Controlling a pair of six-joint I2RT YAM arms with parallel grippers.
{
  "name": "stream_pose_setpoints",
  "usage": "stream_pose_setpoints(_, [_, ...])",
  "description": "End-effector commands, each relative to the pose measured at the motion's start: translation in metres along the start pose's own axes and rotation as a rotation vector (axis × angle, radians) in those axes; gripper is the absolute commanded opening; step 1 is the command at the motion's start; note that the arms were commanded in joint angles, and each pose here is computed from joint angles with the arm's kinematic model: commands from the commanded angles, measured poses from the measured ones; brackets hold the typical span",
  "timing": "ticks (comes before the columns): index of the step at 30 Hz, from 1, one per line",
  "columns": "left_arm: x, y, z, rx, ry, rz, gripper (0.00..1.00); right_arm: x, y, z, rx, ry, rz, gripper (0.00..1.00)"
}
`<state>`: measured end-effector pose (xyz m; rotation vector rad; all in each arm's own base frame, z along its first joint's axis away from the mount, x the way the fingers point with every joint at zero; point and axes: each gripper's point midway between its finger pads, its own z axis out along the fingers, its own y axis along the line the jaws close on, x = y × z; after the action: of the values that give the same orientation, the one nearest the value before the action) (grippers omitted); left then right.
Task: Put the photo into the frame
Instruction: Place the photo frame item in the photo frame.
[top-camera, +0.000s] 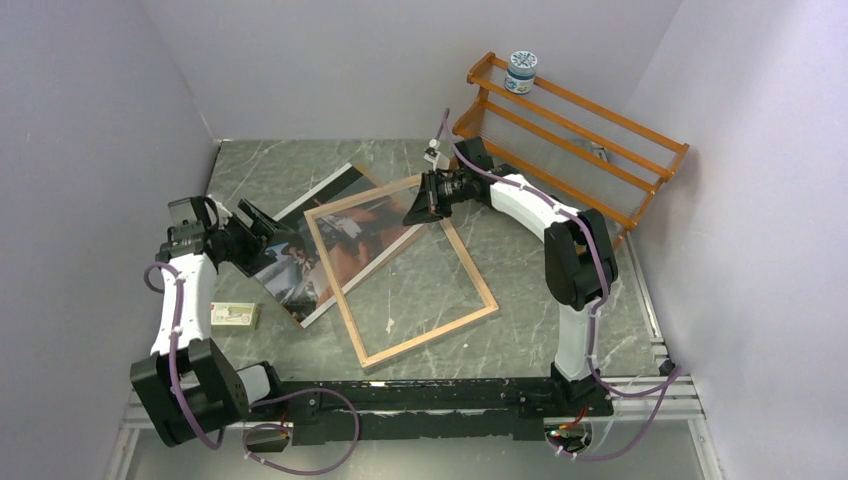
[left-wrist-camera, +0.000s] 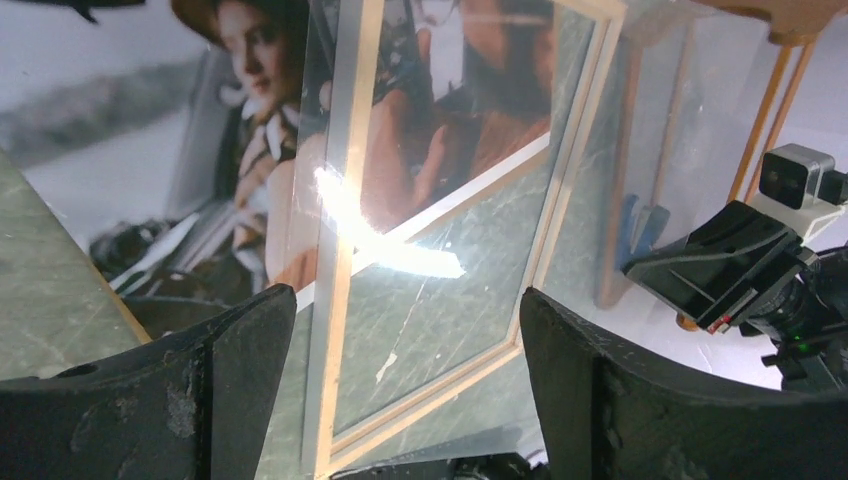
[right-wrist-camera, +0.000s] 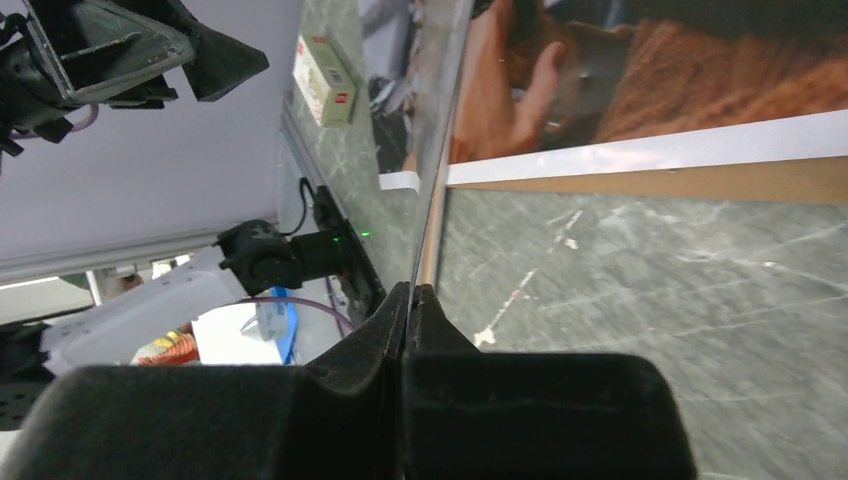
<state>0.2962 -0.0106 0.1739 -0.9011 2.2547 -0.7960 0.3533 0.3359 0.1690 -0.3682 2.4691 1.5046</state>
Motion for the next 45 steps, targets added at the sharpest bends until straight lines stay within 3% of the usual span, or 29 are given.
stream_pose_setpoints(1, [0.009,-0.003,0.02,0.086,0.065,-0.016,0.9,-0.006,-0.019,-0.002,0.015,-0.004,-0.096,0.0])
stream_pose_setpoints(3, [0.014,-0.002,0.031,0.099,0.099,-0.022,0.94,-0.008,-0.03,-0.004,0.015,-0.008,-0.106,0.0])
stream_pose_setpoints(11, [0.032,0.015,0.072,0.061,0.213,-0.044,0.94,-0.014,-0.065,-0.015,-0.012,-0.015,0.003,0.0])
stream_pose_setpoints(25, [0.045,0.03,0.128,-0.023,0.297,0.008,0.73,-0.006,-0.076,-0.017,-0.089,0.068,-0.034,0.0])
stream_pose_setpoints(29, [0.045,0.032,0.136,-0.022,0.308,0.007,0.67,-0.005,-0.086,-0.016,-0.039,0.074,-0.033,0.0])
stream_pose_setpoints(45, [0.046,0.032,0.15,-0.042,0.323,0.034,0.65,-0.012,-0.104,-0.021,0.093,-0.031,-0.026,0.0])
